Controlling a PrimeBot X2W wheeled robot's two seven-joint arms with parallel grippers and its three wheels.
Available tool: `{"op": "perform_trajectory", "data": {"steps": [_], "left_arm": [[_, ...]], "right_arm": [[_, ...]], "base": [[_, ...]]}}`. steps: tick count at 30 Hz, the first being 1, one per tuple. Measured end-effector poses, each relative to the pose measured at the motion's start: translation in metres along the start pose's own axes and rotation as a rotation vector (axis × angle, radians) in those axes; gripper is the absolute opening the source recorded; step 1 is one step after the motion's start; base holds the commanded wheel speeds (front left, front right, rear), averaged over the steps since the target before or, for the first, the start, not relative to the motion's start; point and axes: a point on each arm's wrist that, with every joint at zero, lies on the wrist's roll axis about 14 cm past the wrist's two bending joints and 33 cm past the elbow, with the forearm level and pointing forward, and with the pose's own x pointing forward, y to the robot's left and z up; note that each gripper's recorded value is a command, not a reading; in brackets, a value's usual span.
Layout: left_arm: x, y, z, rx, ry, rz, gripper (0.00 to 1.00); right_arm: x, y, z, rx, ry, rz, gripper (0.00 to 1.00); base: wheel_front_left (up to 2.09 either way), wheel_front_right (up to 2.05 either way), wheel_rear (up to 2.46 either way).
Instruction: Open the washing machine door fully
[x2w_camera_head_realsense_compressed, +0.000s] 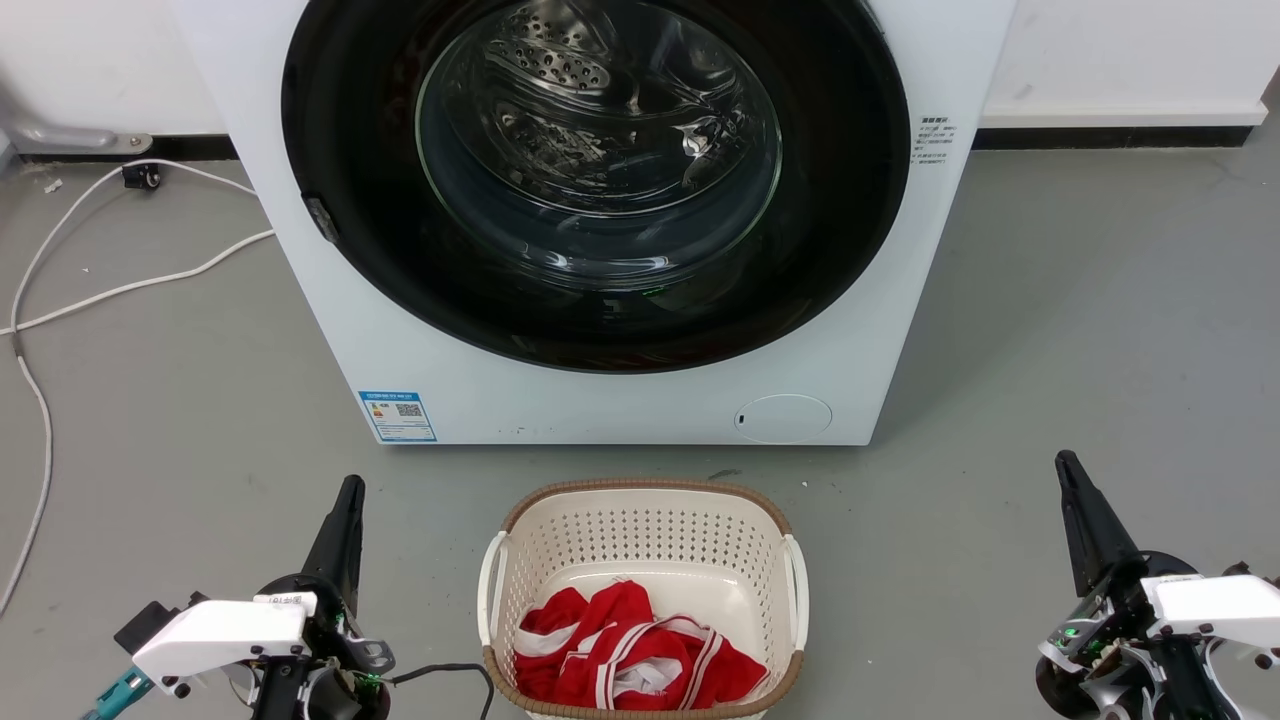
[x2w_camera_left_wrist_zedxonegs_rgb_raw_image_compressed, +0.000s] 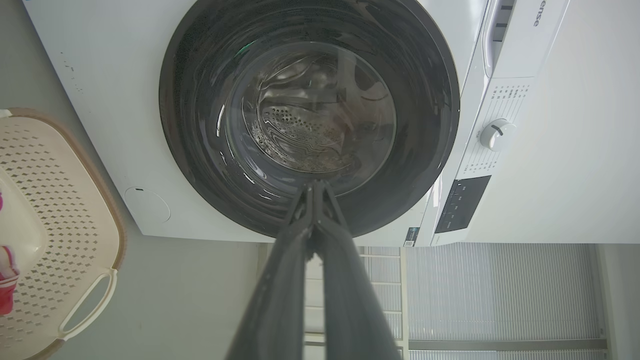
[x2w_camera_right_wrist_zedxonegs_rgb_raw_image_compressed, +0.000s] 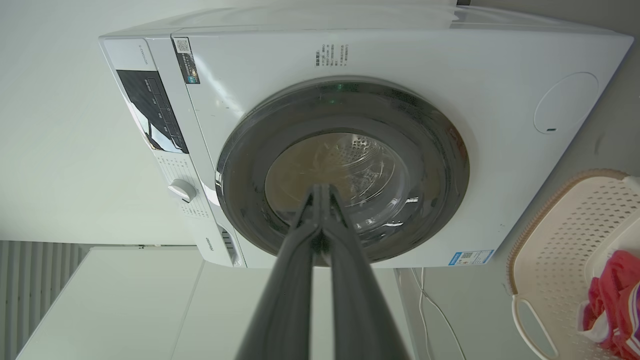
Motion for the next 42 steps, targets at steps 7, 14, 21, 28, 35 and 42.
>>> {"op": "perform_trajectory", "data": {"steps": [7, 14, 21, 28, 35, 42], "left_arm": [[-0.003, 0.007, -0.001, -0.004, 0.0, 0.021, 1.0], [-0.005, 0.011, -0.007, 0.006, 0.003, 0.034, 1.0], [-0.002, 0.001, -0.013, 0.058, 0.006, 0.004, 1.0], [0.0, -0.014, -0.009, 0.167, -0.022, -0.042, 1.0], [0.003, -0.031, -0.005, 0.312, -0.052, -0.089, 1.0], [0.003, -0.04, -0.004, 0.451, -0.07, -0.114, 1.0]], "right_arm": [[-0.003, -0.007, -0.001, 0.003, 0.0, -0.021, 1.0], [-0.007, -0.011, 0.0, 0.004, -0.023, -0.031, 1.0], [-0.006, -0.002, 0.003, -0.047, -0.046, -0.006, 1.0], [-0.007, 0.008, 0.004, -0.189, -0.057, 0.024, 1.0], [-0.006, 0.022, -0.001, -0.381, -0.056, 0.062, 1.0], [-0.006, 0.029, -0.005, -0.565, -0.056, 0.089, 1.0]], "base": [[0.0, 0.0, 0.0], [0.0, 0.0, 0.0], [0.0, 0.0, 0.0], [0.0, 0.0, 0.0], [0.0, 0.0, 0.0], [0.0, 0.0, 0.0]]}}
